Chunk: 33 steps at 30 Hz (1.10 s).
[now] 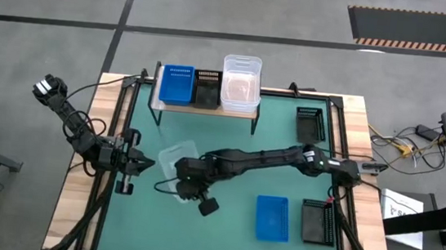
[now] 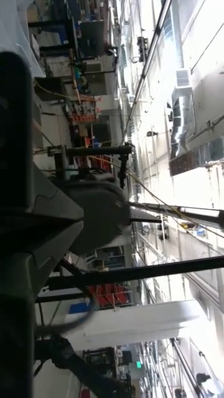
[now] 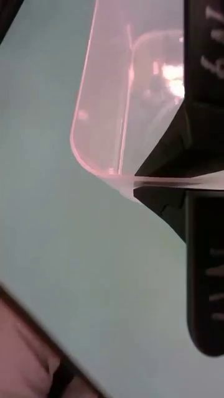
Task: Stack baskets on shelf by color
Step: Stack the transparent bin on the other transparent bins on the shelf
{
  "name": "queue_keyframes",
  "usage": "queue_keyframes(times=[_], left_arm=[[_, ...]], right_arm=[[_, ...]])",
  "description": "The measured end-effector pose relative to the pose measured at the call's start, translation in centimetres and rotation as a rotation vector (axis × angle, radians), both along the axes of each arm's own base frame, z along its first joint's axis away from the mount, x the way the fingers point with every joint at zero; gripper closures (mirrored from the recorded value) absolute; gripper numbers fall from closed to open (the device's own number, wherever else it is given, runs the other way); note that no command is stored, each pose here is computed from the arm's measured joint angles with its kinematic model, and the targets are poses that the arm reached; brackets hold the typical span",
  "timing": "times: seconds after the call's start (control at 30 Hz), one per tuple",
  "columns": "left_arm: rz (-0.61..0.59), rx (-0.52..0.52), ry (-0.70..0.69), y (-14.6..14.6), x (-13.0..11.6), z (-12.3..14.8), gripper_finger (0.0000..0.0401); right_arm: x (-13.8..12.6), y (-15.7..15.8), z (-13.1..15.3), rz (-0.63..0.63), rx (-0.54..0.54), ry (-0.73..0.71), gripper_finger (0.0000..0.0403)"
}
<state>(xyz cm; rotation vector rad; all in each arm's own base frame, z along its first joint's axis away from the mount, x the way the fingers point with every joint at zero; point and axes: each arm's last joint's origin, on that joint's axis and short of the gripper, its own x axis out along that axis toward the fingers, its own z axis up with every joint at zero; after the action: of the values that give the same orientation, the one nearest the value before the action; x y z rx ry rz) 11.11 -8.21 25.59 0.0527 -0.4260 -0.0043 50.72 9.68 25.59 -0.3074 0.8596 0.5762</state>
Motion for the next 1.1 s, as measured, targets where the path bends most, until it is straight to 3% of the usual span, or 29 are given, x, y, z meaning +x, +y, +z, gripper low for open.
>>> queue_keyframes(times=[0.3, 0.53, 0.83, 1.1], left_arm=[[-0.035, 0.014, -0.014, -0.1, 0.0, 0.0, 0.0401], [-0.036, 0.015, -0.013, -0.2, 0.0, 0.0, 0.0401], [-0.036, 0.016, -0.013, -0.2, 0.0, 0.0, 0.0401], [-0.036, 0.016, -0.013, -0.2, 0.0, 0.0, 0.0401]], right_arm=[[-3.4, 2.8, 5.7, -0.045, 0.001, -0.046, 0.0394], [-6.7, 2.7, 11.0, -0.122, -0.032, -0.137, 0.0394], [-10.7, -0.1, 17.3, -0.245, -0.182, -0.330, 0.0394], [-13.1, -6.8, 20.0, -0.416, -0.256, -0.330, 0.0394]])
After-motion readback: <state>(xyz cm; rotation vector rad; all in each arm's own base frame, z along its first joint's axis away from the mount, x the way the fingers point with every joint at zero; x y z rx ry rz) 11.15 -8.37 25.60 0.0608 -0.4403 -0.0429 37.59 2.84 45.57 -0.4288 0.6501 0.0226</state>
